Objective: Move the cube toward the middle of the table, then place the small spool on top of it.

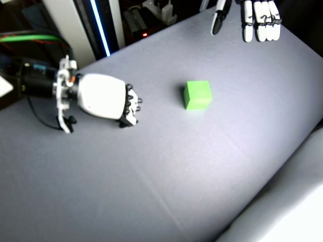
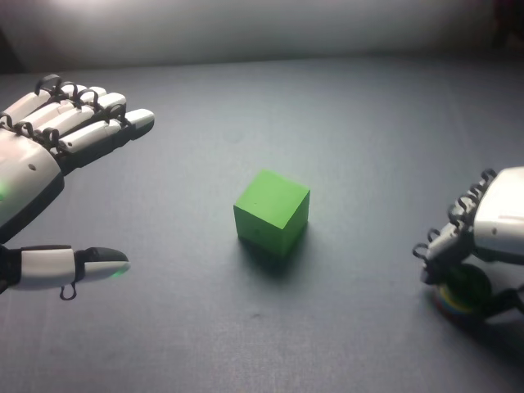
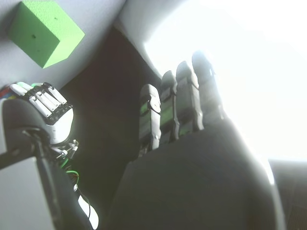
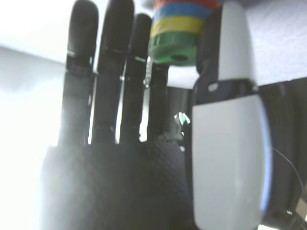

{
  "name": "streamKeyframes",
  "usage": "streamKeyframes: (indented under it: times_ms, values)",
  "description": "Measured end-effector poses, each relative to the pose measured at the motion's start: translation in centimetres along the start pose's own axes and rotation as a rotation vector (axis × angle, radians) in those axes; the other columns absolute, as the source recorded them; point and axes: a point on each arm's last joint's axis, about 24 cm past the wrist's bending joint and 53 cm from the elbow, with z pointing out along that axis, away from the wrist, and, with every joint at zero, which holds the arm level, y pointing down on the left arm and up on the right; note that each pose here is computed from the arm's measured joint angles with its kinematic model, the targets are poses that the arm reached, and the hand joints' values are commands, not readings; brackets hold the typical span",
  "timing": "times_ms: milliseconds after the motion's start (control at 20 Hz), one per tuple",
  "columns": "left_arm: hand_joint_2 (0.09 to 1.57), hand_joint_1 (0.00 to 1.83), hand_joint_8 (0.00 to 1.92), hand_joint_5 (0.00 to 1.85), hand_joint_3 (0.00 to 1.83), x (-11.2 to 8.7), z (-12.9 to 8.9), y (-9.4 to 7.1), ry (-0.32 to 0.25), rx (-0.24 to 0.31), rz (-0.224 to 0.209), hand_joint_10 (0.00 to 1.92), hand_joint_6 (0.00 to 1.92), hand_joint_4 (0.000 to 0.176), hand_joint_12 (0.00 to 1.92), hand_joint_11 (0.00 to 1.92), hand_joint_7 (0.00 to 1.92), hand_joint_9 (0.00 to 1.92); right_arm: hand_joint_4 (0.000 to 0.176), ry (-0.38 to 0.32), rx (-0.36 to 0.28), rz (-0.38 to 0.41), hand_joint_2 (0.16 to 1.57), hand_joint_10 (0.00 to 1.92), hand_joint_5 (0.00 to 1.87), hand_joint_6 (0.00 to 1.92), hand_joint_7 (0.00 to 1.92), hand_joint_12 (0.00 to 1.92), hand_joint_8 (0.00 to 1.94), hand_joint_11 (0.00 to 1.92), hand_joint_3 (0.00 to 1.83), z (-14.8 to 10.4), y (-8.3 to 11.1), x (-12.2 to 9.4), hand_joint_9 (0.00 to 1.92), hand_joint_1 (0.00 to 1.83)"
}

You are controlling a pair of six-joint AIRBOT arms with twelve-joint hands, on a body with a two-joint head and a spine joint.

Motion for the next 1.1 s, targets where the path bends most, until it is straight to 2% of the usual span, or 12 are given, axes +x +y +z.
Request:
streamKeyframes:
  times_ms: [100, 200, 350, 450, 550, 600, 700, 750, 850, 900, 1000, 1100]
  values:
    - [0.88, 0.89, 0.00, 0.24, 0.00, 0.1, -0.1, 0.1, 0.004, -0.003, -0.003, 0.00, 0.00, 0.080, 0.39, 0.00, 0.16, 0.13, 0.000, -0.057, -0.020, -0.003, 1.11, 1.31, 1.07, 0.61, 0.97, 1.72, 1.25, 0.74, 0.00, 0.6, 0.7, -2.0, 0.89, 1.27]
    - [0.90, 0.91, 0.00, 0.23, 0.00, 0.2, -0.2, 0.4, 0.007, -0.012, -0.009, 0.00, 0.00, 0.068, 0.43, 0.00, 0.18, 0.15, 0.000, -0.146, -0.067, -0.012, 1.10, 1.01, 1.02, 0.75, 1.02, 1.51, 1.10, 0.64, 0.00, 1.0, 2.2, -4.4, 0.88, 1.25]
    - [0.92, 0.89, 0.00, 0.20, 0.00, 0.3, -0.4, 0.5, 0.007, -0.015, -0.010, 0.00, 0.00, 0.112, 0.40, 0.00, 0.15, 0.13, 0.000, -0.203, -0.123, -0.024, 1.13, 1.07, 0.98, 0.77, 0.97, 1.52, 1.24, 0.59, 0.00, 2.4, 4.0, -6.3, 0.83, 1.26]
    - [0.94, 0.93, 0.00, 0.21, 0.01, 0.5, -0.6, 0.7, 0.015, -0.018, -0.009, 0.00, 0.00, 0.093, 0.33, 0.00, 0.14, 0.11, 0.000, -0.243, -0.152, -0.029, 1.11, 1.20, 0.89, 1.03, 1.06, 1.29, 0.91, 0.59, 0.00, 3.1, 4.9, -7.8, 0.87, 1.37]
    - [0.96, 0.92, 0.00, 0.21, 0.01, 0.5, -0.8, 1.3, 0.014, -0.040, -0.013, 0.00, 0.00, 0.078, 0.37, 0.00, 0.14, 0.12, 0.000, -0.268, -0.169, -0.032, 1.13, 1.22, 0.88, 1.20, 1.03, 1.18, 0.84, 0.58, 0.00, 3.8, 5.3, -8.9, 0.82, 1.36]
    - [0.97, 0.88, 0.00, 0.21, 0.01, 0.4, -1.0, 1.6, 0.014, -0.050, -0.011, 0.00, 0.00, 0.084, 0.38, 0.00, 0.14, 0.12, 0.000, -0.275, -0.175, -0.030, 1.11, 0.80, 1.00, 1.02, 0.99, 1.22, 0.91, 0.59, 0.00, 4.2, 5.6, -9.1, 0.87, 1.25]
    - [1.01, 0.79, 0.00, 0.22, 0.00, 0.4, -1.5, 2.2, 0.019, -0.070, -0.009, 0.00, 0.00, 0.091, 0.48, 0.00, 0.15, 0.15, 0.000, -0.286, -0.193, -0.028, 1.12, 0.63, 1.07, 0.90, 0.91, 1.42, 1.06, 0.49, 0.00, 5.0, 6.2, -9.5, 0.89, 1.23]
    - [1.04, 0.75, 0.00, 0.22, 0.01, 0.4, -1.8, 2.5, 0.017, -0.081, -0.010, 0.00, 0.00, 0.080, 0.45, 0.00, 0.14, 0.14, 0.000, -0.291, -0.199, -0.028, 1.13, 0.46, 0.91, 1.06, 1.01, 1.31, 0.98, 0.55, 0.00, 5.6, 6.5, -9.8, 0.97, 1.22]
    - [1.05, 0.71, 0.00, 0.21, 0.00, 0.0, -2.1, 2.8, 0.003, -0.094, -0.014, 0.00, 0.00, 0.099, 0.36, 0.00, 0.13, 0.11, 0.000, -0.303, -0.219, -0.041, 1.10, 0.21, 0.87, 1.10, 1.19, 0.96, 0.67, 0.77, 0.00, 6.6, 7.5, -10.6, 1.17, 1.25]
    - [1.14, 0.68, 0.00, 0.22, 0.02, -0.1, -2.1, 2.8, -0.001, -0.093, -0.015, 0.00, 0.00, 0.079, 0.33, 0.00, 0.13, 0.11, 0.000, -0.308, -0.225, -0.044, 1.07, 0.88, 0.94, 0.99, 1.24, 0.93, 0.48, 0.73, 0.00, 6.8, 7.8, -10.8, 1.04, 1.36]
    - [1.33, 0.49, 0.00, 0.21, 0.01, -0.4, -2.1, 2.7, -0.011, -0.089, -0.014, 0.00, 0.00, 0.063, 0.34, 0.00, 0.13, 0.11, 0.000, -0.331, -0.250, -0.047, 1.04, 1.01, 1.02, 0.86, 1.32, 1.11, 0.31, 0.71, 0.00, 7.6, 8.9, -11.8, 1.04, 1.39]
    - [1.39, 0.43, 0.00, 0.20, 0.01, -0.3, -2.2, 2.8, -0.010, -0.091, -0.012, 0.00, 0.00, 0.049, 0.40, 0.00, 0.11, 0.12, 0.000, -0.331, -0.251, -0.047, 1.05, 1.04, 1.04, 0.82, 1.24, 1.18, 0.45, 0.70, 0.00, 8.5, 9.1, -11.9, 1.02, 1.39]
